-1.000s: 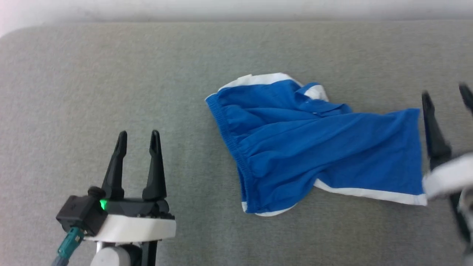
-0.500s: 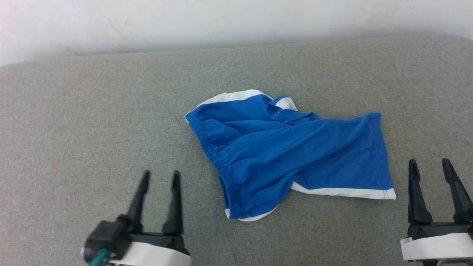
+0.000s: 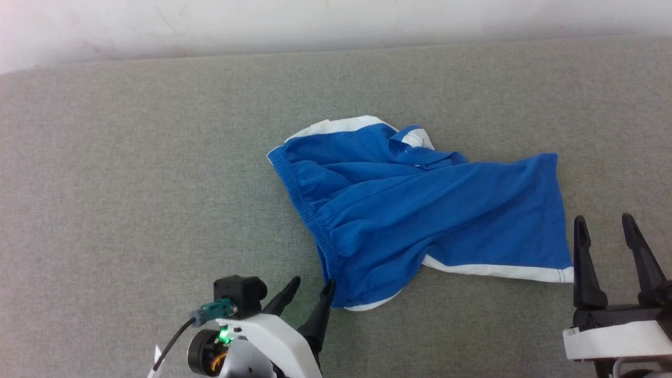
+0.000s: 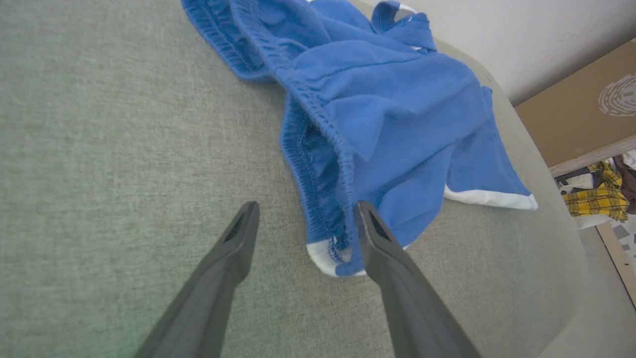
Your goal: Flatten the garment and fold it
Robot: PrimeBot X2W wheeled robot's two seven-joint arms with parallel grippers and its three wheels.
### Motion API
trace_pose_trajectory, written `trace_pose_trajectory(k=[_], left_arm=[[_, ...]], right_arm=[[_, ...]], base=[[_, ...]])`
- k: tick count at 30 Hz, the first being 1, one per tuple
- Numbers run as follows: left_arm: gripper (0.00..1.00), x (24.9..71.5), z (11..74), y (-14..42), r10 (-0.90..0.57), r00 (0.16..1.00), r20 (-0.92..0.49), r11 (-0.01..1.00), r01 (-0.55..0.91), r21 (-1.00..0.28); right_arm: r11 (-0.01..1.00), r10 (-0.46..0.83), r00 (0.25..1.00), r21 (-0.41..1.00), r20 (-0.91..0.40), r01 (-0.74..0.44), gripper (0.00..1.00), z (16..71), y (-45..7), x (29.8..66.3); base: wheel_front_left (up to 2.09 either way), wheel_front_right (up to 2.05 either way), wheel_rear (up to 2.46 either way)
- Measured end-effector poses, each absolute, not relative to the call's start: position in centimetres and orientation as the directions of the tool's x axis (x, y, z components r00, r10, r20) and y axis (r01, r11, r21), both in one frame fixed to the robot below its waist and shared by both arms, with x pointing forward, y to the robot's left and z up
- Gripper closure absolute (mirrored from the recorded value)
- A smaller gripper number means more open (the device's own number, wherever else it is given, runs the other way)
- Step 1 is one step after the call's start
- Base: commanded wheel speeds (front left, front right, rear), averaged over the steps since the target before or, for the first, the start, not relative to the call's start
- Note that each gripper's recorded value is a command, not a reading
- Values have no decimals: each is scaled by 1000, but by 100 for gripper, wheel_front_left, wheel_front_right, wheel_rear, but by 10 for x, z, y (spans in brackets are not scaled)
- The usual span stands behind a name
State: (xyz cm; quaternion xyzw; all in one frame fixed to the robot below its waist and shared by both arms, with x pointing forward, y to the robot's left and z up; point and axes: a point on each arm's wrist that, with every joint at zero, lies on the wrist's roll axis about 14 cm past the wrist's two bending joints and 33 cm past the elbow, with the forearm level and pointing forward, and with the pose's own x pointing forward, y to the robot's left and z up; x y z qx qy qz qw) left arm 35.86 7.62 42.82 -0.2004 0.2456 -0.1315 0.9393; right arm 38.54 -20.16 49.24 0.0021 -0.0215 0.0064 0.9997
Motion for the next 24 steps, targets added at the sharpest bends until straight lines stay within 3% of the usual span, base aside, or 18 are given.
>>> trace_pose_trajectory(k=[10,17,18,19,20,24], left_arm=[[0,355,401,59,-395,737,-549,893,168,-417],[3,342,388,36,-476,620,-624,861,183,-475],[55,343,387,35,-478,616,-626,861,189,-472],[90,343,386,34,-480,613,-628,861,192,-471],[100,344,385,34,-478,611,-631,862,189,-470],[100,346,383,33,-475,619,-625,862,183,-473]], right_arm=[[1000,6,1000,6,20,-6,0,484,-203,388],[1000,-12,1000,6,3,11,0,479,-209,384],[1000,-13,1000,7,0,13,0,478,-209,384],[1000,-14,1000,7,-2,14,0,478,-209,383],[1000,-16,1000,7,-3,16,0,478,-210,383],[1000,-24,1000,9,-7,24,0,476,-212,382]], base=[[0,0,0],[0,0,0],[0,0,0],[0,0,0],[0,0,0],[0,0,0]])
